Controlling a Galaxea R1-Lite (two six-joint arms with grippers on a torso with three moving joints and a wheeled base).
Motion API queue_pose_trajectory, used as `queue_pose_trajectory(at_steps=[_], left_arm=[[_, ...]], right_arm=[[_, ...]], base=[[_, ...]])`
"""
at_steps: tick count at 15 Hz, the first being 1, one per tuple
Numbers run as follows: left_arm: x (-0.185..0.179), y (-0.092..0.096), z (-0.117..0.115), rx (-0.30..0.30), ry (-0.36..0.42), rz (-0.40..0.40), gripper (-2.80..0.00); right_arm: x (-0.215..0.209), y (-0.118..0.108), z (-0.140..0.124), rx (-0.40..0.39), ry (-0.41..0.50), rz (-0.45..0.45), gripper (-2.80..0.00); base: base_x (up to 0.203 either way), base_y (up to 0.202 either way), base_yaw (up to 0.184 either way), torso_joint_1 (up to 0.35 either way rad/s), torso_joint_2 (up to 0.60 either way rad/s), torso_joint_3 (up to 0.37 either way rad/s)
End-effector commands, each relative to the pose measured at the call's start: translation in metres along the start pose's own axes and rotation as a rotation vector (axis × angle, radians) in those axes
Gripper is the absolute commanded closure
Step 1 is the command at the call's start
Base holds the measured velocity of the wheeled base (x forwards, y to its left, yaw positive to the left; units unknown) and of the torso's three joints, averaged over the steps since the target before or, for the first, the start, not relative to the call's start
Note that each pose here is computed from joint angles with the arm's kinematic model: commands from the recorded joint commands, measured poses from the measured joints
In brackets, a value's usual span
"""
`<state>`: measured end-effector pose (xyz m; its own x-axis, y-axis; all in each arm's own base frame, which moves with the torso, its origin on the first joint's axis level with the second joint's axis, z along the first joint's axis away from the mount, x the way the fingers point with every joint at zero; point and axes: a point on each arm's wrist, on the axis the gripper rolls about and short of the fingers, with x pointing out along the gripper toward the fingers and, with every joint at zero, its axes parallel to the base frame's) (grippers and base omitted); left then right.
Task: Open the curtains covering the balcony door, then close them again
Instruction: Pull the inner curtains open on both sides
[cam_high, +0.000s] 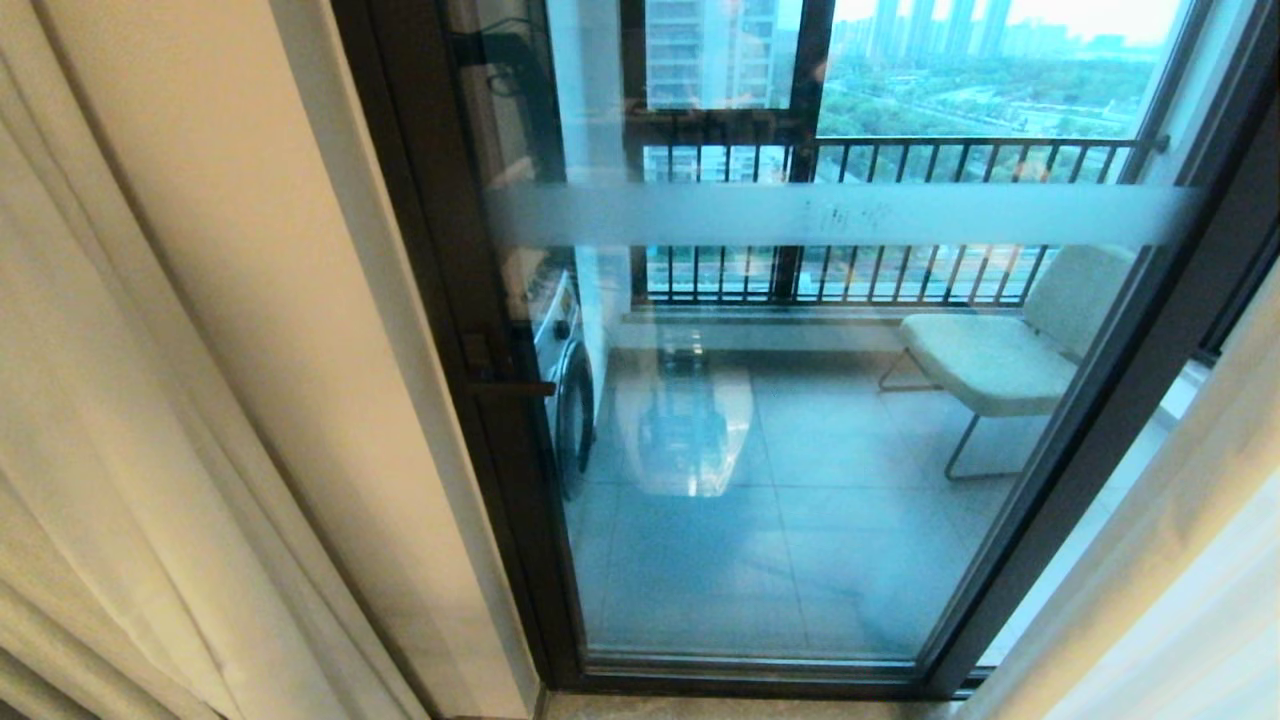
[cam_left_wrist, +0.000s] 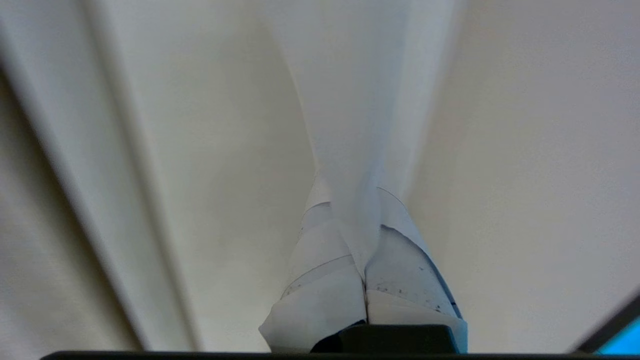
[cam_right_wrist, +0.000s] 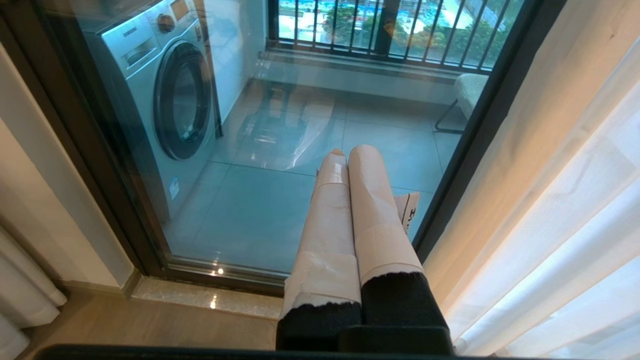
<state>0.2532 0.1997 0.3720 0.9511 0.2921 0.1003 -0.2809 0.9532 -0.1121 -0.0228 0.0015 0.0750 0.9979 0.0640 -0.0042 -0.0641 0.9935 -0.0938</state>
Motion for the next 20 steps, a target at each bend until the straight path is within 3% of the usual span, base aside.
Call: queue_pose_trajectory(at_steps=[1,14,15,20], left_arm=[[-0.004,-0.006,-0.003,-0.002,0.001,-0.016,0.00],[0.002,-0.013,-0.006,-0.007,-0.002,-0.035,0.00],[0.001,-0.013,-0.005,-0.006,-0.003,-0.037,-2.80],[-0.009,-0.019,0.001,-0.001,-0.016,-0.035,-2.80]], right_arm=[[0.000,0.000,0.000,-0.001,0.000,0.000,0.00],[0.000,0.000,0.000,-0.001,0.000,0.000,0.00],[0.000,0.000,0.000,-0.001,0.000,0.000,0.00],[0.000,0.000,0.000,-0.001,0.000,0.000,0.00]], base=[[0.000,0.000,0.000,0.000,0.00,0.000],[0.000,0.000,0.000,0.000,0.00,0.000],[0.000,0.000,0.000,0.000,0.00,0.000],[0.000,0.000,0.000,0.000,0.00,0.000]])
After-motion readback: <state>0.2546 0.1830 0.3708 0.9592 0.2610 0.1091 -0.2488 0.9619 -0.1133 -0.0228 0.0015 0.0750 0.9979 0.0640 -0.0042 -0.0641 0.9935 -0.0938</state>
